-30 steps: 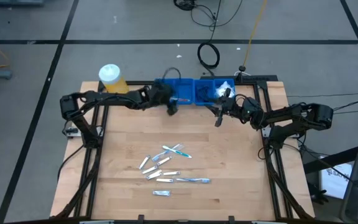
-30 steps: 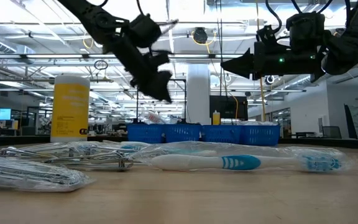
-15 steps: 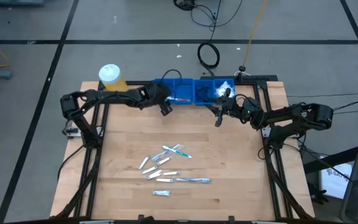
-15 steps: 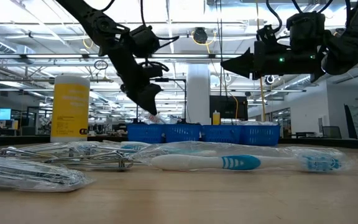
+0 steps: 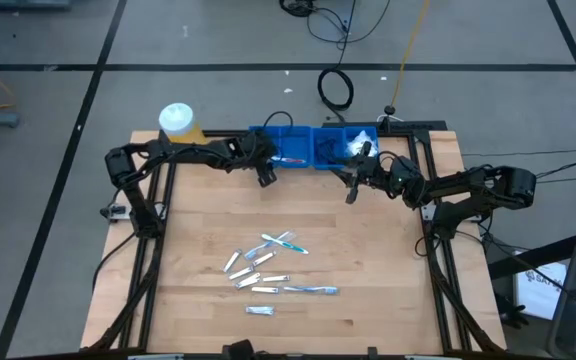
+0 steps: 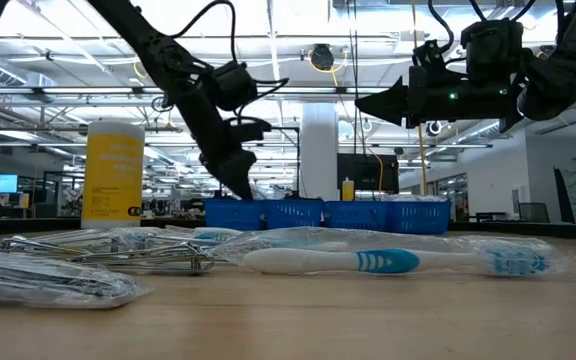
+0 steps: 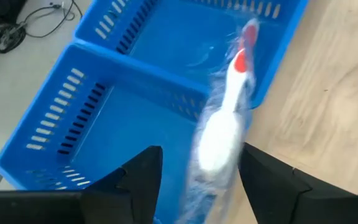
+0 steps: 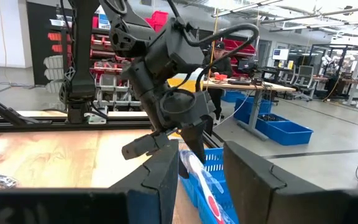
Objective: Pick & Place Travel size toiletries
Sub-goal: Put the orange toothbrush into the middle left blue basket
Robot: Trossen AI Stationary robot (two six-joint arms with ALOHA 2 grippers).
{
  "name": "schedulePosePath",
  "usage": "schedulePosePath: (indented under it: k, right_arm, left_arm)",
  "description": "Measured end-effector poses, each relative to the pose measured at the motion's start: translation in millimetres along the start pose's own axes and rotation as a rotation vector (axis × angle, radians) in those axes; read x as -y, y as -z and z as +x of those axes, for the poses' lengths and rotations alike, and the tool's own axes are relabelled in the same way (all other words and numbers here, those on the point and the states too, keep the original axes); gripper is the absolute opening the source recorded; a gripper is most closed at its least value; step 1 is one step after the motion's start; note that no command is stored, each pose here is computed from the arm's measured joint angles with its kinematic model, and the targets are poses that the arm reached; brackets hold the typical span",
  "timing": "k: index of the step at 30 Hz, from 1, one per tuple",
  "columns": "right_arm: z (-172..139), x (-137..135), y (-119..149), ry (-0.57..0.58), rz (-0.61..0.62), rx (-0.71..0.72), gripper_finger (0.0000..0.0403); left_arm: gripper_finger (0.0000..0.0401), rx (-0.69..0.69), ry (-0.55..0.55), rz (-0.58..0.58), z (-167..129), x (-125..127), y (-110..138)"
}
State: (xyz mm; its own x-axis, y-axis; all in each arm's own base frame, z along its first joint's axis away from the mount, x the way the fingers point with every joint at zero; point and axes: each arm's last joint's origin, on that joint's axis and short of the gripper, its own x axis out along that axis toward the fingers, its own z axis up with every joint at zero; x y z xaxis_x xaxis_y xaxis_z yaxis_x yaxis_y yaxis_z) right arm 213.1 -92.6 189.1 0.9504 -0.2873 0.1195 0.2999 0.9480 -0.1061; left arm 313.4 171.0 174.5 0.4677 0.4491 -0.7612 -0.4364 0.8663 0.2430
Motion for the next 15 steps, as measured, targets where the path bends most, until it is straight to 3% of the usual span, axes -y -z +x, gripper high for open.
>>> schedulePosePath:
  k: [6, 13, 15]
  right_arm:
    - [0.0, 0.0, 0.1, 0.0, -0.002, -0.001, 0.0116]
    - [0.0, 0.0, 0.4, 0.0, -0.002, -0.004, 0.0116]
    - [0.0, 0.0, 0.3, 0.0, -0.002, -0.004, 0.0116]
  left_arm:
    - [0.0146, 0.023, -0.001, 0.013, -2.6, 0.9, -2.7]
    - [0.0037, 0.021, -0.004, 0.01, -2.9, 0.3, -2.8]
    - [0.0035, 0.025, -0.004, 0.003, -4.4, -0.3, -5.4]
